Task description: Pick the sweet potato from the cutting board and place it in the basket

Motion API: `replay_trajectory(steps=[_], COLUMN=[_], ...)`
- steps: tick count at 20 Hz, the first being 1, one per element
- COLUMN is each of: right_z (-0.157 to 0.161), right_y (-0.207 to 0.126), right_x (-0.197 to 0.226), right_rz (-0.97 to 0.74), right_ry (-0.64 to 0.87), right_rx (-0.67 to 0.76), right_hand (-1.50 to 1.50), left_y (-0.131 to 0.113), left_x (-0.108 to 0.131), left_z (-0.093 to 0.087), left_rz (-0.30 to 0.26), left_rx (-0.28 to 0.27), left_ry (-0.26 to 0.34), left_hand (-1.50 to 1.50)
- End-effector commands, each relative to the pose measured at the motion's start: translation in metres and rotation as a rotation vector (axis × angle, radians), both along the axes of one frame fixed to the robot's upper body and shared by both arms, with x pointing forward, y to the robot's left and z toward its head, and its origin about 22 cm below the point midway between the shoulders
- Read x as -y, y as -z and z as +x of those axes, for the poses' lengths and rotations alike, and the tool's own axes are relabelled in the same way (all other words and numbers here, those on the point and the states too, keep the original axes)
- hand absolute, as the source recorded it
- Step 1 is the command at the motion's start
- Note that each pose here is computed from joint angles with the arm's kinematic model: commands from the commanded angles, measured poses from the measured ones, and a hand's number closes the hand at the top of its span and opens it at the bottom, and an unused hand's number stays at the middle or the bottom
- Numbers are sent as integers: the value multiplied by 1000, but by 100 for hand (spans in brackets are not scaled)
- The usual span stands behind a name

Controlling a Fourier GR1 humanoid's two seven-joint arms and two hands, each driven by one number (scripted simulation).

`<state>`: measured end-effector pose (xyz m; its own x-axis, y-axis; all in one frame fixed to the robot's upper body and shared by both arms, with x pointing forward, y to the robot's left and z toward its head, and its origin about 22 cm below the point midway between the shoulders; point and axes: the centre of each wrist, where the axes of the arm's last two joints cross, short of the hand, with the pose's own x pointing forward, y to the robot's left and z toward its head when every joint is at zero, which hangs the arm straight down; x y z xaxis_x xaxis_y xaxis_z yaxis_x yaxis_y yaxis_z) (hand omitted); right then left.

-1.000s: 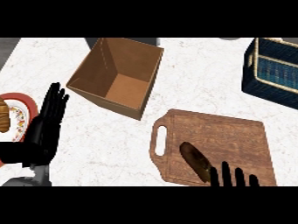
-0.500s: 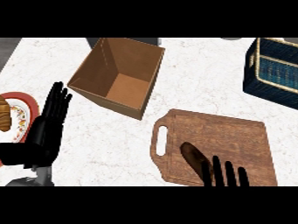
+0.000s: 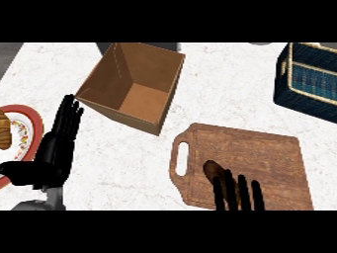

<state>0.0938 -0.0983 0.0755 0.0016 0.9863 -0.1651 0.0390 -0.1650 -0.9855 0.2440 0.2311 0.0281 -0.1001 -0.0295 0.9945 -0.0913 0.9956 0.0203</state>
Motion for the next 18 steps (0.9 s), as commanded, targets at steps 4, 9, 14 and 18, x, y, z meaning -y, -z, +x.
replay_trajectory(steps=[4, 9, 14, 18], right_z=[22, 38, 48, 52], right_y=[24, 29, 51, 64], right_x=[-24, -28, -36, -6], right_rz=[-6, 17, -31, -44], right_ry=[41, 54, 70, 100], right_rx=[14, 5, -39, -62], right_hand=[-150, -150, -150, -150], left_y=[-12, -3, -3, -5], left_x=[0, -9, -18, -7], left_z=[-9, -14, -3, -10], left_rz=[3, -9, 4, -9], left_rx=[6, -1, 11, -8], left_ry=[16, -11, 10, 6], left_hand=[0, 0, 0, 0])
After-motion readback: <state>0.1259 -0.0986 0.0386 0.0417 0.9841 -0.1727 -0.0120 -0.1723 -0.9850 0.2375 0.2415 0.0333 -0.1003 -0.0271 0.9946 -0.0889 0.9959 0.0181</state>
